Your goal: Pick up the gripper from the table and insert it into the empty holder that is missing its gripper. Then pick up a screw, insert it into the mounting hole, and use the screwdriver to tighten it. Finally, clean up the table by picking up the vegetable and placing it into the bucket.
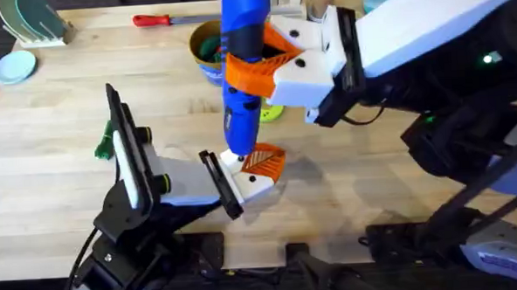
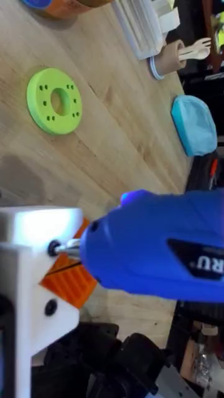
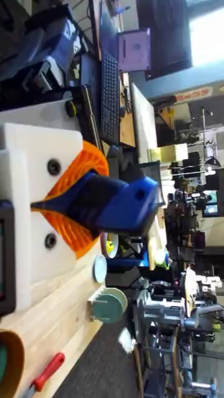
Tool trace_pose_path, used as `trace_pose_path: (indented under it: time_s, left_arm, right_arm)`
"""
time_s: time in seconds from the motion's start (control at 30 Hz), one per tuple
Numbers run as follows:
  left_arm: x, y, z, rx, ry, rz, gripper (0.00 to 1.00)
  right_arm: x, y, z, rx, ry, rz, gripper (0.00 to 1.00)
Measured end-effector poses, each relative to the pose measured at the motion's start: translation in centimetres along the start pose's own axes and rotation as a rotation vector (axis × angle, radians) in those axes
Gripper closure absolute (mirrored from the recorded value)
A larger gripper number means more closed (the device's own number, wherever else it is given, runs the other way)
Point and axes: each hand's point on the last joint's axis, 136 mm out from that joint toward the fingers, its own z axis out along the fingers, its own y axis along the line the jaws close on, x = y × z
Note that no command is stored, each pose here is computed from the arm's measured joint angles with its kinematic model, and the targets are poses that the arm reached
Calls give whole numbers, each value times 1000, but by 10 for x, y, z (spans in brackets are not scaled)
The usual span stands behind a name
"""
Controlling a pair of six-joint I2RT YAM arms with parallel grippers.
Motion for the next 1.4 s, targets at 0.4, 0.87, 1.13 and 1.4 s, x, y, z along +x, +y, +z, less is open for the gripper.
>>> trace_pose_path:
  time_s: [0.4, 0.87, 1.13, 1.4]
  left_arm:
    - [0, 0, 0, 0, 0, 0, 996]
    - [0, 0, 0, -1, 0, 0, 996]
    - [0, 0, 0, -3, 0, 0, 996]
    - [0, 0, 0, -3, 0, 0, 996]
  right_arm:
    - [-44, 2, -10, -9, -162, -125, 983]
    - [25, -181, -135, 750, 269, -290, 983]
    - [92, -211, -225, 939, 841, -516, 983]
    - [155, -231, -283, 807, 1397, -763, 983]
